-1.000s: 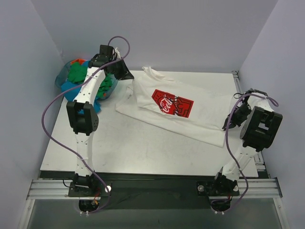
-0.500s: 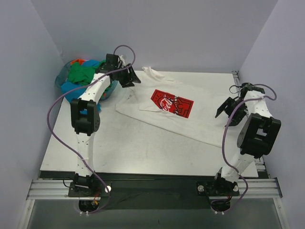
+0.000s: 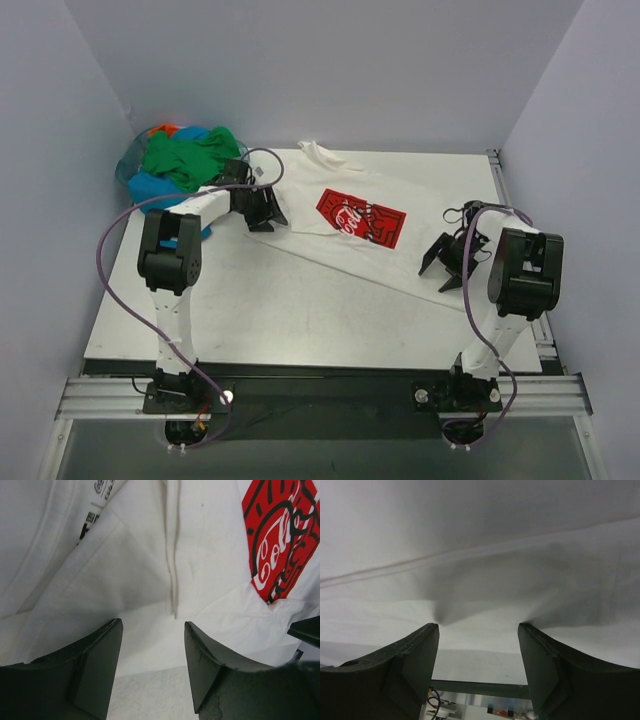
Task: Fold and stack the t-shirts
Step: Fold the flattened tshirt in 1/3 of the way
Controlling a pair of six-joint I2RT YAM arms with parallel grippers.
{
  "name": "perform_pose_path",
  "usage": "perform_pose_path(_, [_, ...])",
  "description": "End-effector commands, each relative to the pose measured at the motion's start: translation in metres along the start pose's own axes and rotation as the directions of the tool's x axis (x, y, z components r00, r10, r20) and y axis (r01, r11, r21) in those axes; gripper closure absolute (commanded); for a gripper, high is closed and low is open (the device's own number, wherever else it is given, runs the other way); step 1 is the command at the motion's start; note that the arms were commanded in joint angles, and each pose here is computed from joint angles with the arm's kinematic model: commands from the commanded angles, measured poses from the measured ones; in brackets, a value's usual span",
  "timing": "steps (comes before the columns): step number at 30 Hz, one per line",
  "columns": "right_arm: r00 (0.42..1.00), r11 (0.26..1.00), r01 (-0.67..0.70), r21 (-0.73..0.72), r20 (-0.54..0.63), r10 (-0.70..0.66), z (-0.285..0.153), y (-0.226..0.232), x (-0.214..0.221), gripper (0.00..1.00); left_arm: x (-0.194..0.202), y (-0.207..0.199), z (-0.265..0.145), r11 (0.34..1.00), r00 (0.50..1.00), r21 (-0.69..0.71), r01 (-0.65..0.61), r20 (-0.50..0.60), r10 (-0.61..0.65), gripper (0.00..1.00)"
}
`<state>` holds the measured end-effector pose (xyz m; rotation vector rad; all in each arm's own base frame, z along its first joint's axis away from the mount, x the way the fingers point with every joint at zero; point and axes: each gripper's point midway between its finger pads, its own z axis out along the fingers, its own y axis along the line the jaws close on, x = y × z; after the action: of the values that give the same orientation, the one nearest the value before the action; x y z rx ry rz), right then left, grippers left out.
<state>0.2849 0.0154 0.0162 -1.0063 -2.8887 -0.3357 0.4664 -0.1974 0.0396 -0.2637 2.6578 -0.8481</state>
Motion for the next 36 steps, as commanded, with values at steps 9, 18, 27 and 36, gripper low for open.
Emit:
perform_pose_path(9, [0.993,0.993,-0.023,0.112,-0.110,0.036,0.022,-0.036,0.040,0.36,0.045,0.038,-0.031,0.989,0.996,-0.116,-0.086,0.023,0.089,0.37])
perform_pose_path(18, [0.983,0.989,-0.039,0.142,-0.170,0.063,0.021,-0.057,0.087,0.36,0.097,0.073,-0.056,0.969,0.998,-0.240,-0.067,-0.035,0.061,0.37])
perform_pose_path(27, [0.981,0.989,-0.037,0.145,-0.183,0.063,0.017,-0.068,0.120,0.35,0.148,0.091,-0.090,0.949,0.997,-0.308,-0.070,-0.064,0.053,0.37])
perform_pose_path(36, [0.994,0.998,0.004,0.068,-0.108,0.004,-0.003,-0.048,0.112,0.36,0.137,0.029,-0.100,0.950,0.976,-0.230,-0.211,0.010,0.219,0.37])
